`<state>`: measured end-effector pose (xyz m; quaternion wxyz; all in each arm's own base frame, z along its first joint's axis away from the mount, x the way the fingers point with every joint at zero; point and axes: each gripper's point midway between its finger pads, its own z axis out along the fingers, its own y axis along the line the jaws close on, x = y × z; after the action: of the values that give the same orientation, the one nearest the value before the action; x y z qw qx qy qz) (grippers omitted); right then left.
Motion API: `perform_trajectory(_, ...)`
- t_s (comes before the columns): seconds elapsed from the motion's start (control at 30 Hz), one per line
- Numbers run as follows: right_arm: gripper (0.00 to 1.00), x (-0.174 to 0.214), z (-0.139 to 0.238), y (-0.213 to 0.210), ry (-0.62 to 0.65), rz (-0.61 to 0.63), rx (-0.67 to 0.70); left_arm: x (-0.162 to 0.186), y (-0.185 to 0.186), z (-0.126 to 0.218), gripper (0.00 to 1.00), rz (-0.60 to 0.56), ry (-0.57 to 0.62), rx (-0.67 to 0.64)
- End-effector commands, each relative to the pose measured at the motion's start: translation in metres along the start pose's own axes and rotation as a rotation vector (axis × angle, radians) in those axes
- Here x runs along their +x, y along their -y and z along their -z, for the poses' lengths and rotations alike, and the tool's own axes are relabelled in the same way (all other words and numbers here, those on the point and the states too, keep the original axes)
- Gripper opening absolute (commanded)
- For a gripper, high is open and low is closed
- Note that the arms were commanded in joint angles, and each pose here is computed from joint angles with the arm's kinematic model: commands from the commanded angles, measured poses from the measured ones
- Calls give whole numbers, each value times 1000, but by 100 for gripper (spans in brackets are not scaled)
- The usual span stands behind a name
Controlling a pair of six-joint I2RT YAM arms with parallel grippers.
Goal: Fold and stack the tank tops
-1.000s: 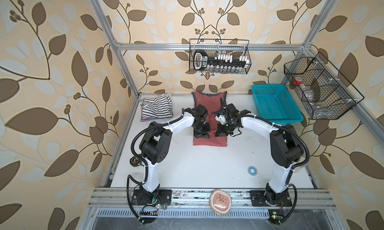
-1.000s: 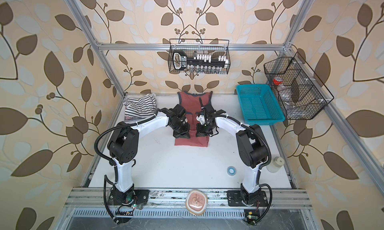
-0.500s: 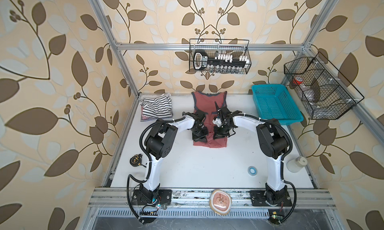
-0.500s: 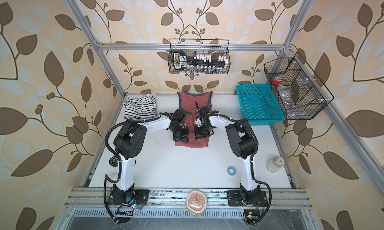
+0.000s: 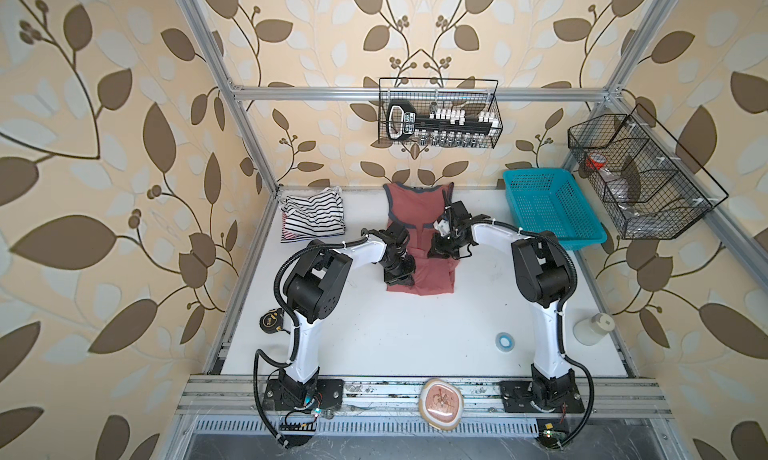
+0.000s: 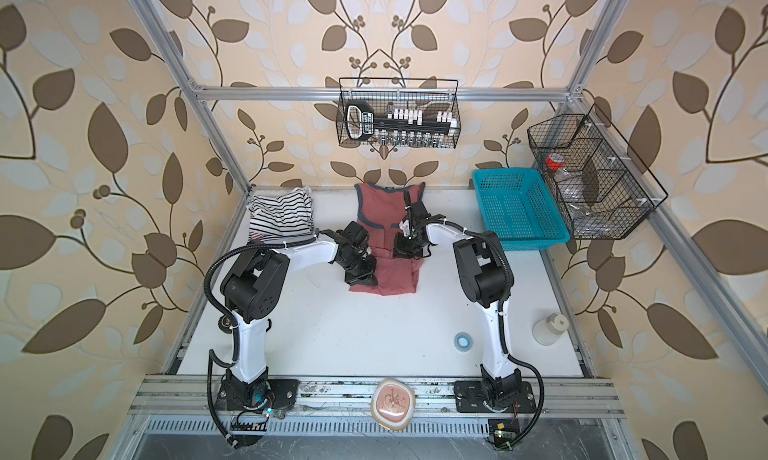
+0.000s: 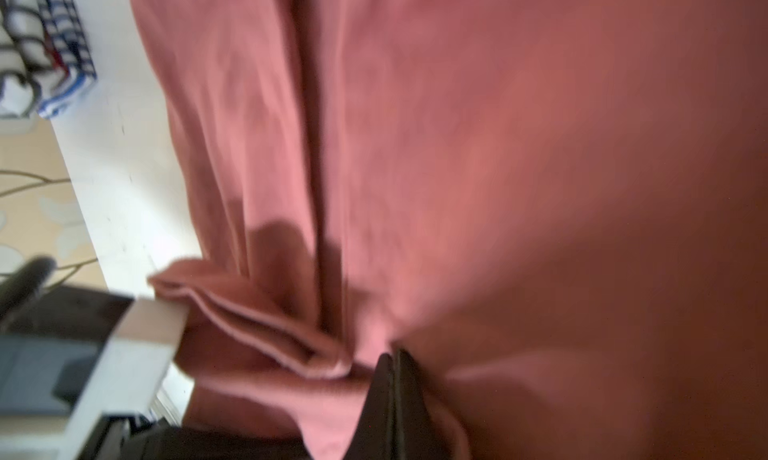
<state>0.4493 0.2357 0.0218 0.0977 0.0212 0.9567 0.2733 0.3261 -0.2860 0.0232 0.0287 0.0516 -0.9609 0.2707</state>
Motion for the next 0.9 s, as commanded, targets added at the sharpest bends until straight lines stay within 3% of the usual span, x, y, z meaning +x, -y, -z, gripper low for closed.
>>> perform_trajectory(0.0,0,-24,-10,9,48,-36,4,34,-59,-18,0,91,-97,-191)
perform_trajectory(0.17,0,-37,5,6,78,-22,-16,30,-45,-5,0,78,-69,-159)
perform_trajectory(0.23,0,-41,28,2,119,-1,-13,20,-25,13,10,53,-23,-119)
perform_trajectory(0.4,19,-34,95,-10,223,57,1,1,29,73,33,-47,107,-32)
perform_trajectory(0.5,31,-9,123,-13,236,87,13,4,44,106,39,-96,166,-16)
perform_trajectory(0.67,44,53,126,6,145,84,38,25,20,122,48,-116,167,-102)
perform_trajectory(0.8,51,103,112,18,56,86,43,46,-15,102,64,-105,104,-163)
perform_trajectory(0.87,52,120,104,21,24,83,42,53,-23,92,66,-94,86,-154)
